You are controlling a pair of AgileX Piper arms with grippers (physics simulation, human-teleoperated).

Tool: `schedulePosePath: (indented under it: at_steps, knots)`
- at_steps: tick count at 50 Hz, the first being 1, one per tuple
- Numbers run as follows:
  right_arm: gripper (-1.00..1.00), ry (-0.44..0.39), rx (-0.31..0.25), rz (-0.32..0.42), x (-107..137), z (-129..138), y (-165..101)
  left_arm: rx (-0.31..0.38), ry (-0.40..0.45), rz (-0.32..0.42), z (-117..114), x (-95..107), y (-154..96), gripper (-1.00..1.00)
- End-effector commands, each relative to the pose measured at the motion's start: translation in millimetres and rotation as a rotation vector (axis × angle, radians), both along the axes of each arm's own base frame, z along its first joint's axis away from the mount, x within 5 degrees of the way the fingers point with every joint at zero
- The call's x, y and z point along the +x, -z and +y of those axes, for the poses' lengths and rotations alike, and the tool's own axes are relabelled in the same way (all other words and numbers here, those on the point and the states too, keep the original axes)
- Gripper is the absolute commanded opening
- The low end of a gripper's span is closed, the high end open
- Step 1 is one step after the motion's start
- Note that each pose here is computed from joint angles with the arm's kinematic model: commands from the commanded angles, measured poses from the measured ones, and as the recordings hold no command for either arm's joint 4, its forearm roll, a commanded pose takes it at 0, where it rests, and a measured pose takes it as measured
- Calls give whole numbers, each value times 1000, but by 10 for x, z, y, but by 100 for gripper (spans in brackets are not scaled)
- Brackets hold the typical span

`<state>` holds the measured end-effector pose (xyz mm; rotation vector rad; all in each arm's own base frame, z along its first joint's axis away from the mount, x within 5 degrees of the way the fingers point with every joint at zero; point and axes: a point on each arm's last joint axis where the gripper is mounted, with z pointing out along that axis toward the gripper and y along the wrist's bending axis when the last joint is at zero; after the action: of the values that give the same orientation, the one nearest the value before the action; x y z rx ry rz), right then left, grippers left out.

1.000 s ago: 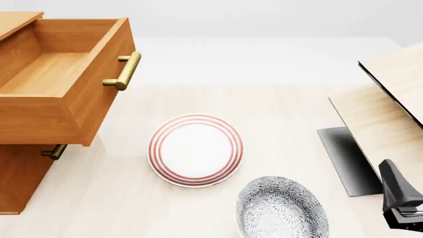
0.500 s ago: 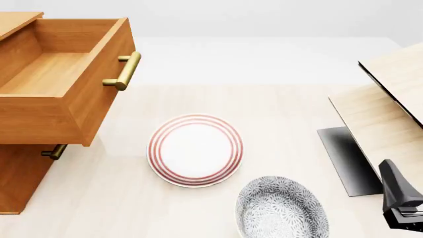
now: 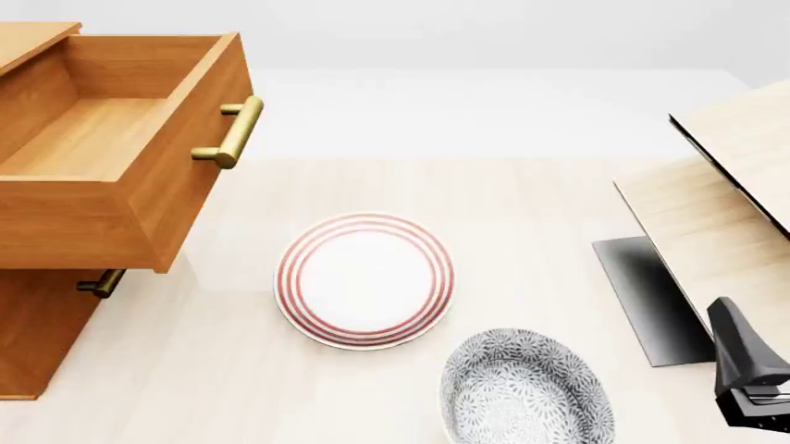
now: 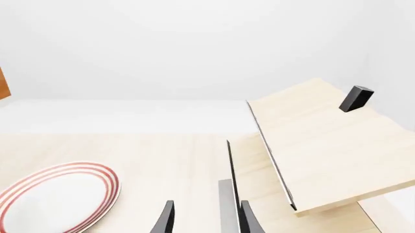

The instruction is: Close the top drawer of the cabinet.

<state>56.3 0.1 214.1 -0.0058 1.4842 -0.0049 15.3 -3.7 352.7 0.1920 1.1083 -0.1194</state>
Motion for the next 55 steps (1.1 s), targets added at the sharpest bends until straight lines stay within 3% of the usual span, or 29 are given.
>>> schedulePosePath:
  at_steps: [1,22,55]
  knots:
    - [100,0,0,0,0,0,0,25,24,-20,-32,89,-105,100]
    - [100,0,0,0,0,0,0,31,114,28,-196,463,-423,100]
    - [100,0,0,0,0,0,0,137,224,61,-521,853,-633,100]
